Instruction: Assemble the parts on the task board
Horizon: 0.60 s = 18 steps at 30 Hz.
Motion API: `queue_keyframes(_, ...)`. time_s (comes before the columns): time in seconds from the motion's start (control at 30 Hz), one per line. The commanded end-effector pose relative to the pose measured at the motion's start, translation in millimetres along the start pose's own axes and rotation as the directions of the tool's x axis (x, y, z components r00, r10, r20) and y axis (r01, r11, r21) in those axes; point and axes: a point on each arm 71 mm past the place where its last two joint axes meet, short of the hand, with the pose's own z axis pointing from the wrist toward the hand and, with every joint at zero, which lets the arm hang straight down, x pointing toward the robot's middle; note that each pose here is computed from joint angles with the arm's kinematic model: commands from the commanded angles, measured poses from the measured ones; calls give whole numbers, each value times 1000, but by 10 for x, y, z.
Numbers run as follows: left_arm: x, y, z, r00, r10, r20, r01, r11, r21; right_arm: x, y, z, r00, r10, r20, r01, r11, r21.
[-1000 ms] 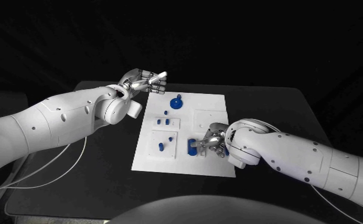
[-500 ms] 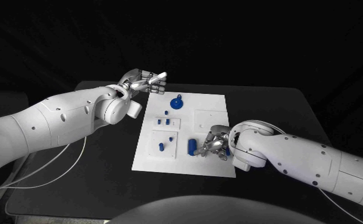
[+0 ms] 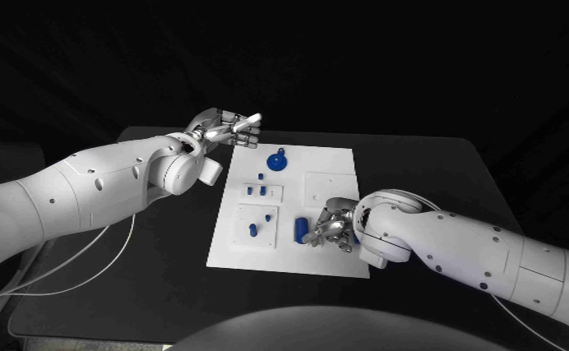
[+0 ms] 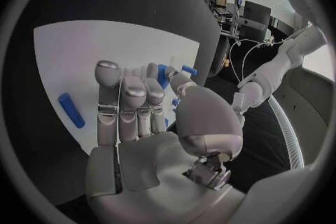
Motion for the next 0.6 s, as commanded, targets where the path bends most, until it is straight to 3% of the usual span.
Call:
queue_keyframes(0.03, 25, -12, 5, 1000, -1, -14, 1, 1000, 5, -13, 2, 21, 1000, -12, 29, 11, 1000, 14)
queue_keyframes(0.3, 27, -9, 7, 1000, 1, -11, -1, 1000, -1, -25, 12, 52, 999, -9, 50, 8, 1000, 19)
queue_keyframes(0.6, 21, -4, 7, 1000, 5, -8, -5, 1000, -7, -1, 10, 67, 999, -36, 13, 36, 999, 26)
